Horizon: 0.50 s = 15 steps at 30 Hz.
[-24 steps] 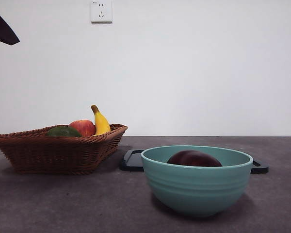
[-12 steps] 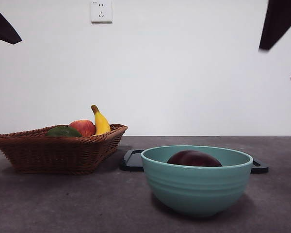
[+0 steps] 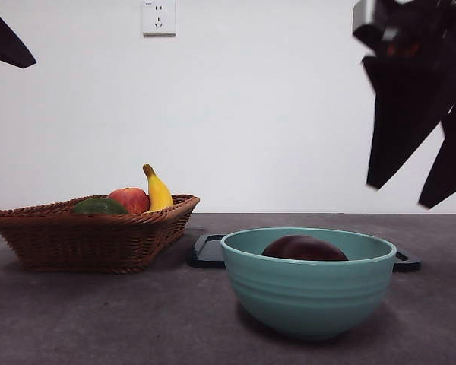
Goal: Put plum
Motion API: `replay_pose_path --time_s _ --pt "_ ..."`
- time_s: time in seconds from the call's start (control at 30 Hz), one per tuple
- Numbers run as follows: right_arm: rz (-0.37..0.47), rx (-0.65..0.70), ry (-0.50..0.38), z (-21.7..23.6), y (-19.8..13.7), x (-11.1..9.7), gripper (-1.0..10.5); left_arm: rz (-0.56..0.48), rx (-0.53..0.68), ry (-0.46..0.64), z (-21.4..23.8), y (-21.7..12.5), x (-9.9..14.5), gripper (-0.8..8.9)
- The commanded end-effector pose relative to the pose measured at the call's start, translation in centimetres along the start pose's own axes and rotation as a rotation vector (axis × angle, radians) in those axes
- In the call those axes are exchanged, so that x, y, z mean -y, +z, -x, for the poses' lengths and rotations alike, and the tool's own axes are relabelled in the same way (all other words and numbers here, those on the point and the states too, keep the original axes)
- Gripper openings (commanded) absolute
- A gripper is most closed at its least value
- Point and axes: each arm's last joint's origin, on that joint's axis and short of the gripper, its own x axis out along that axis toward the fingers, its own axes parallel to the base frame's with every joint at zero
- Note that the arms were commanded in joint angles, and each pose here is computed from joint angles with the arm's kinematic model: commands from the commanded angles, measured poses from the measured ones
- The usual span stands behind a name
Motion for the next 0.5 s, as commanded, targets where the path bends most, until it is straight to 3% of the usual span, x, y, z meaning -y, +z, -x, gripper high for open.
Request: replay_pose_path --time_s 0.03,0.33,0.5 --pt "-0.014 0.022 0.009 -1.0 0.3 -0.2 3.6 -0.025 0.018 -0.010 0.1 0.4 0.2 4.36" --pt "-0.005 -0.024 -0.028 -4.2 1.0 -0.1 2.9 -0.024 0.021 -0.010 0.1 0.4 0.2 4.36" --pt "-0.002 -0.060 -0.027 -5.8 1.2 0.0 1.8 -0.024 0.021 -0.010 0.1 0.4 0.2 4.36"
